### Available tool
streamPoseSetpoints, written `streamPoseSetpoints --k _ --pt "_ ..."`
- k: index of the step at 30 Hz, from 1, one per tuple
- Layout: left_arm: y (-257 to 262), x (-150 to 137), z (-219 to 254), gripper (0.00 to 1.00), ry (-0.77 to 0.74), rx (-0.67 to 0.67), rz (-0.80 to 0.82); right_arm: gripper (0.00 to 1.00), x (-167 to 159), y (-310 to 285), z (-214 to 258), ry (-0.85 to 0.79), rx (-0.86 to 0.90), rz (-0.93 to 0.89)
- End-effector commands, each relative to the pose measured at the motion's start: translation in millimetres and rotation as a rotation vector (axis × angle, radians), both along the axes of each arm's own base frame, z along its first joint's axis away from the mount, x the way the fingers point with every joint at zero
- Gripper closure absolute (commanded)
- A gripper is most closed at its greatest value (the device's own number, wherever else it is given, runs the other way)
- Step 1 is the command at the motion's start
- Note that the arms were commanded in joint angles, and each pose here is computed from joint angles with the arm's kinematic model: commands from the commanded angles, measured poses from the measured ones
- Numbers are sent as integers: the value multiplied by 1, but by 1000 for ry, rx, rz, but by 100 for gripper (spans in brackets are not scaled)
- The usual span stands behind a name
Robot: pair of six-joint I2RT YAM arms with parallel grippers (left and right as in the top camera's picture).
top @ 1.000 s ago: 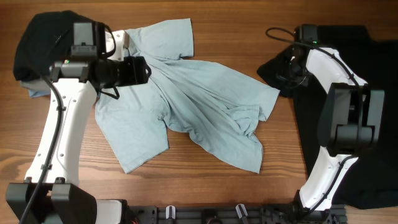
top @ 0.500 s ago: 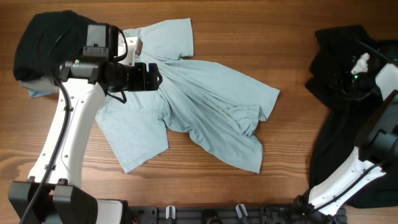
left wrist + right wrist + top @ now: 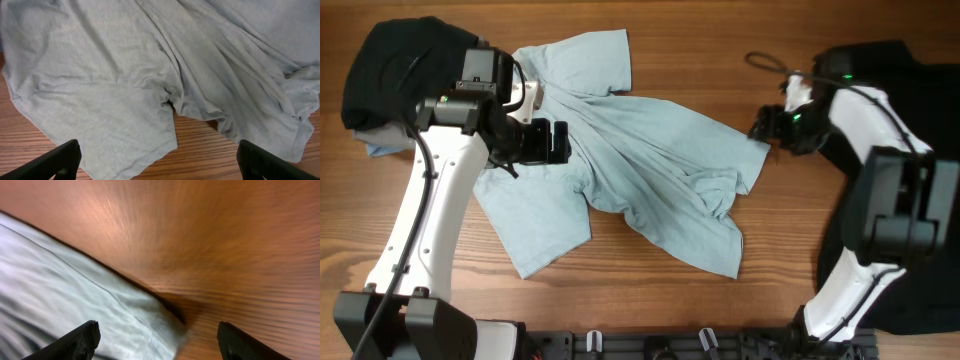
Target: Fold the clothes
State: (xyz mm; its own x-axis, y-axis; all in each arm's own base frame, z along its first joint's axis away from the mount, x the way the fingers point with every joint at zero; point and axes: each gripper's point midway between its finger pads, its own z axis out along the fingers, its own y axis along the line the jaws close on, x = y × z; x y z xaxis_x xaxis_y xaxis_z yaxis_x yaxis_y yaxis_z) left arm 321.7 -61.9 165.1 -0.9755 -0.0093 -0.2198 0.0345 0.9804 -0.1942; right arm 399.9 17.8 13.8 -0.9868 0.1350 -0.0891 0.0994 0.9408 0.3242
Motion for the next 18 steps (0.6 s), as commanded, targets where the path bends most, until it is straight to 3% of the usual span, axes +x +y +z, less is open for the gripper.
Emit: streamPoseSetpoints --k 1,3,7,11,14,18 --pt "2 1 3 0 -17 14 -5 25 -12 5 -23 74 -50 3" --pt "2 2 4 0 -21 13 -5 35 -13 10 -24 79 -43 8" --pt "2 5 4 0 -31 12 -5 92 -14 22 -25 75 -36 23" --pt "2 6 5 0 -37 11 -5 96 33 -10 -1 -61 -60 -141" --pt "3 6 5 0 -37 12 -2 96 101 -61 71 -314 -43 -247" --pt "3 7 5 0 -39 11 -2 96 144 -106 146 -550 -83 -264"
